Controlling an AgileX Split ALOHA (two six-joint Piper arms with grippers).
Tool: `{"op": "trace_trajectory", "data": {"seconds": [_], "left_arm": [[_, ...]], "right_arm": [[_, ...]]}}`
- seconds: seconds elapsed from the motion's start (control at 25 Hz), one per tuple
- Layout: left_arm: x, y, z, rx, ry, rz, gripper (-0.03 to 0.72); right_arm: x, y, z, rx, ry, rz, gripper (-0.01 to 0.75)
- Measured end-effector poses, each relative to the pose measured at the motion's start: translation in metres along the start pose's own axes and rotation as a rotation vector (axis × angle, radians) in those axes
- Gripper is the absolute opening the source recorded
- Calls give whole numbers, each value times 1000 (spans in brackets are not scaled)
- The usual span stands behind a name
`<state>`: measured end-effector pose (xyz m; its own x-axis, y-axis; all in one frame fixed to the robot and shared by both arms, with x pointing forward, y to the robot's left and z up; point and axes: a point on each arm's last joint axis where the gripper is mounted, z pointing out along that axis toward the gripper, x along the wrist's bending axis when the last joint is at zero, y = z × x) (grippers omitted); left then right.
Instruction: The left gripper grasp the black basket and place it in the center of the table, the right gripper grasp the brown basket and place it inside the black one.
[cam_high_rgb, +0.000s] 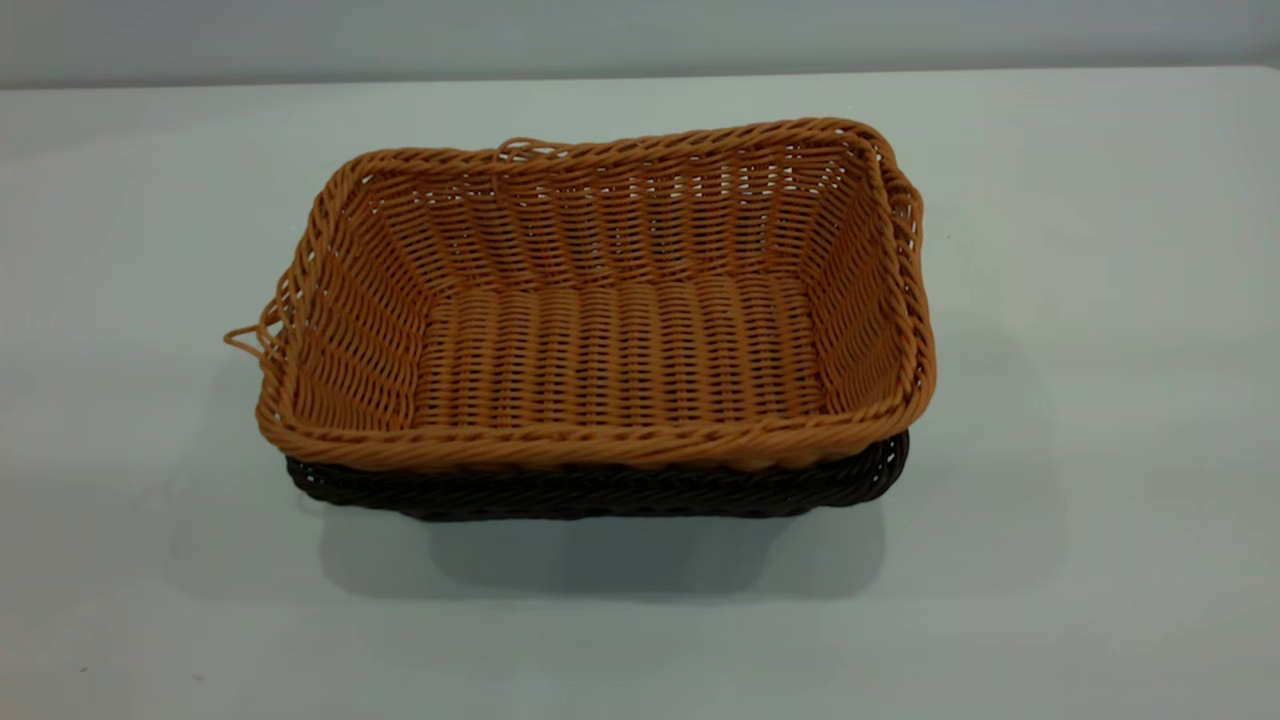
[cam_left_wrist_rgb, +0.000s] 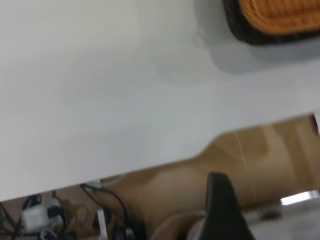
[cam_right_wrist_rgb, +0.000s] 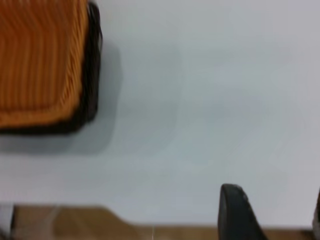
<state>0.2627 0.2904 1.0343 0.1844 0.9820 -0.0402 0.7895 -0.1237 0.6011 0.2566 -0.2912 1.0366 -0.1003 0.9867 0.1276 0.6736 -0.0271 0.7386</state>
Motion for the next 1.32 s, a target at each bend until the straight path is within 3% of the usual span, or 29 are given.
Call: {"op": "trace_trajectory", "data": {"seconds": [0.16,0.4,1.32], "left_arm": [[-2,-13,-11,-118,29,-12,411],[-5,-32,-24,-270,42,6,411],[-5,-32,-24,-268,42,6,411]], "right_arm": [[0,-15,-17,-147,26,-2,265],[0,-17,-19,-157,33,-1,239],[0,-17,-19,-157,33,-1,239]]}}
